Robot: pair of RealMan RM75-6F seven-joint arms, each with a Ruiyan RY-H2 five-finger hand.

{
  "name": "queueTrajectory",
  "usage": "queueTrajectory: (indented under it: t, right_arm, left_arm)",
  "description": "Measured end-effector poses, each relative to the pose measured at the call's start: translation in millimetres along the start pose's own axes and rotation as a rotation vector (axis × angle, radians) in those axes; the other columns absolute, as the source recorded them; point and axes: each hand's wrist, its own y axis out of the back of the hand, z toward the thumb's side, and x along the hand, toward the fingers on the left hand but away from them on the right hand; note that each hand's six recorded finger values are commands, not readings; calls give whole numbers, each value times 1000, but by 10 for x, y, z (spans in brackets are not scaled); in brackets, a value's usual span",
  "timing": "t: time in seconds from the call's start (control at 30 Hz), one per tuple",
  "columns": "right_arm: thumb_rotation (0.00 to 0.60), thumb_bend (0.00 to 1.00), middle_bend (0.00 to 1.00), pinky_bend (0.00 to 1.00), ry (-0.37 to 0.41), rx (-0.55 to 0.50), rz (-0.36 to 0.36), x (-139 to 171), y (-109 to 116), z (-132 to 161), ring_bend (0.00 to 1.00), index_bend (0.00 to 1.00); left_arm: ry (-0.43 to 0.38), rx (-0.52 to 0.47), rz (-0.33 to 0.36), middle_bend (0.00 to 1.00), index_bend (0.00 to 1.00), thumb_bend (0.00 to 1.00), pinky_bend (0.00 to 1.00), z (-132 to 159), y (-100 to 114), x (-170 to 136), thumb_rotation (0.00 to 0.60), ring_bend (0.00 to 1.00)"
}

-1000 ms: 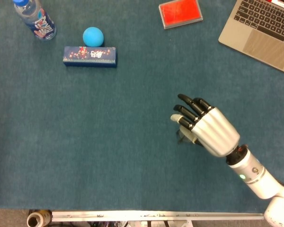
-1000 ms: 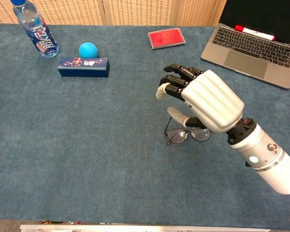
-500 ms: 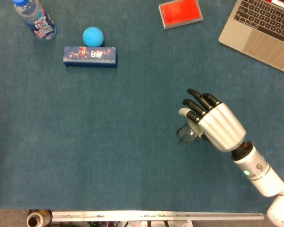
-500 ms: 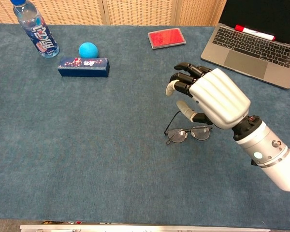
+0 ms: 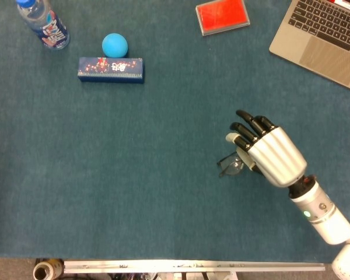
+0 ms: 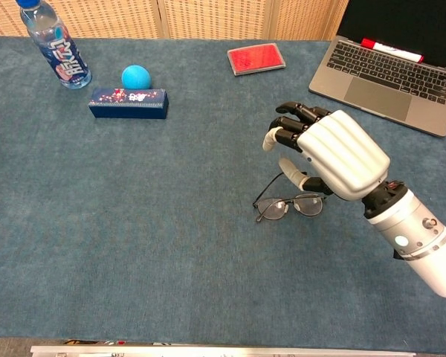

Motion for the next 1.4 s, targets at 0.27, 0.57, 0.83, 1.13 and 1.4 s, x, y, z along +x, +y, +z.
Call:
queueTrajectory:
  t: [0.27, 0.57, 0.83, 1.13, 1.4]
  right_arm:
    - [600, 442, 387, 394, -18, 6, 26, 39, -15, -18, 193, 433]
    - [600, 442, 387, 394, -52, 25, 52, 95, -23, -70, 193, 433]
    - [600, 442, 387, 394, -78, 39, 82, 137, -40, -115, 193, 433]
    - [600, 442, 387, 394, -106, 60, 119, 172, -86, -169, 193, 433]
    - [600, 442, 387, 394, -121, 77, 147, 207, -151, -230, 193, 433]
  left_arm:
    - [-3, -3, -6, 500, 641, 0, 550, 5, -2, 0, 600, 346]
    - [-3, -3, -9, 499, 641, 0, 550, 7, -10, -3, 600, 346]
    - [-5, 0, -9, 499, 641, 0, 550, 17, -15, -3, 600, 346]
    - [-5, 0, -8, 499, 640, 0, 550, 15, -11, -4, 600, 346]
    - [-5, 1, -9, 499, 641, 0, 550, 16, -15, -5, 600, 346]
